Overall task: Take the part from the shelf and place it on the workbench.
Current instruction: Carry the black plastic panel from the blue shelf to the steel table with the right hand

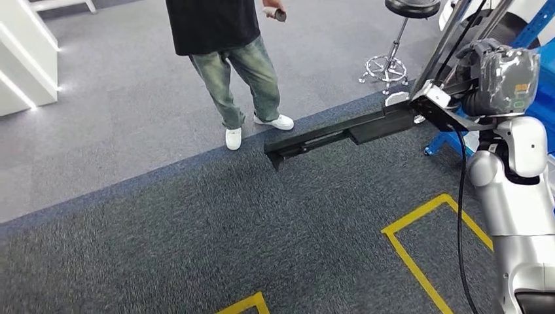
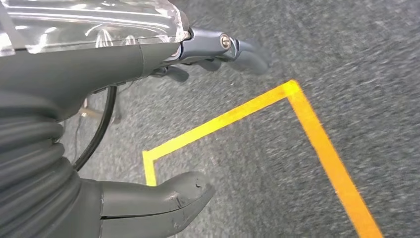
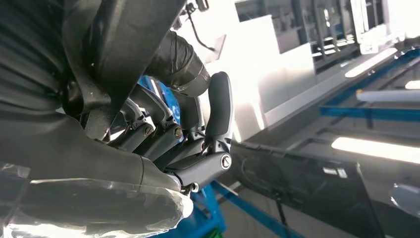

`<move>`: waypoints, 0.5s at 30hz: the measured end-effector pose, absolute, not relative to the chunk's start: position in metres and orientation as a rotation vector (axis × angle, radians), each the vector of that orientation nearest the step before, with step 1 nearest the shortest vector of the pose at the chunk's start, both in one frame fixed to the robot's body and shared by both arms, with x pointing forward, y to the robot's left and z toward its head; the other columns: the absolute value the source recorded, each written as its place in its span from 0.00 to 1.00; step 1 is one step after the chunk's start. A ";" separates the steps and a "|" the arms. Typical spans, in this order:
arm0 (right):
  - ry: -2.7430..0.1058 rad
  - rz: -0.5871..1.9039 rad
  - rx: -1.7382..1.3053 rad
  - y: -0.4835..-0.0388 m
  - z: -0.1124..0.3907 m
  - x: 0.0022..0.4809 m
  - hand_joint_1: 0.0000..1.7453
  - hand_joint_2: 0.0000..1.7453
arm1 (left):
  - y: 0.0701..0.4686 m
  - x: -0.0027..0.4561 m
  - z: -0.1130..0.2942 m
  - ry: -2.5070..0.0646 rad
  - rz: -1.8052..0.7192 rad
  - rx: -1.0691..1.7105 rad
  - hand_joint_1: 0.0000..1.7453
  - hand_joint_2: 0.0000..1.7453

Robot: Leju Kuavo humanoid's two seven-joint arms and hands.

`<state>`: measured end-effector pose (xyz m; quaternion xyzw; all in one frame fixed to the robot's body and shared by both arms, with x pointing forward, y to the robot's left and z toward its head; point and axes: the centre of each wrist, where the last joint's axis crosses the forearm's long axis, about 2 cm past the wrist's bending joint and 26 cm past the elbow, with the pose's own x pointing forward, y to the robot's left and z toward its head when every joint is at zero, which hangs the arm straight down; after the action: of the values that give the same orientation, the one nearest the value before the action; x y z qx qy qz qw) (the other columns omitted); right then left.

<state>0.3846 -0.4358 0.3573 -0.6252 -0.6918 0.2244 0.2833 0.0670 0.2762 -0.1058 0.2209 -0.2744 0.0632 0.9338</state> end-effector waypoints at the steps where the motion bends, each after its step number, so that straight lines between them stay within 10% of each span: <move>1: -1.853 0.601 -1.674 -0.436 0.358 0.385 1.00 1.00 | 0.276 0.066 -0.106 -0.559 0.129 0.453 0.00 1.00; 15: -1.855 0.609 -1.697 -0.433 0.358 0.383 1.00 1.00 | 0.276 0.068 -0.106 -0.564 0.138 0.452 0.00 1.00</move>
<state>0.3835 -0.4328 0.3579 -0.6308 -0.6898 0.2263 0.2739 0.0679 0.2758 -0.1056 0.2208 -0.2759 0.0674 0.9331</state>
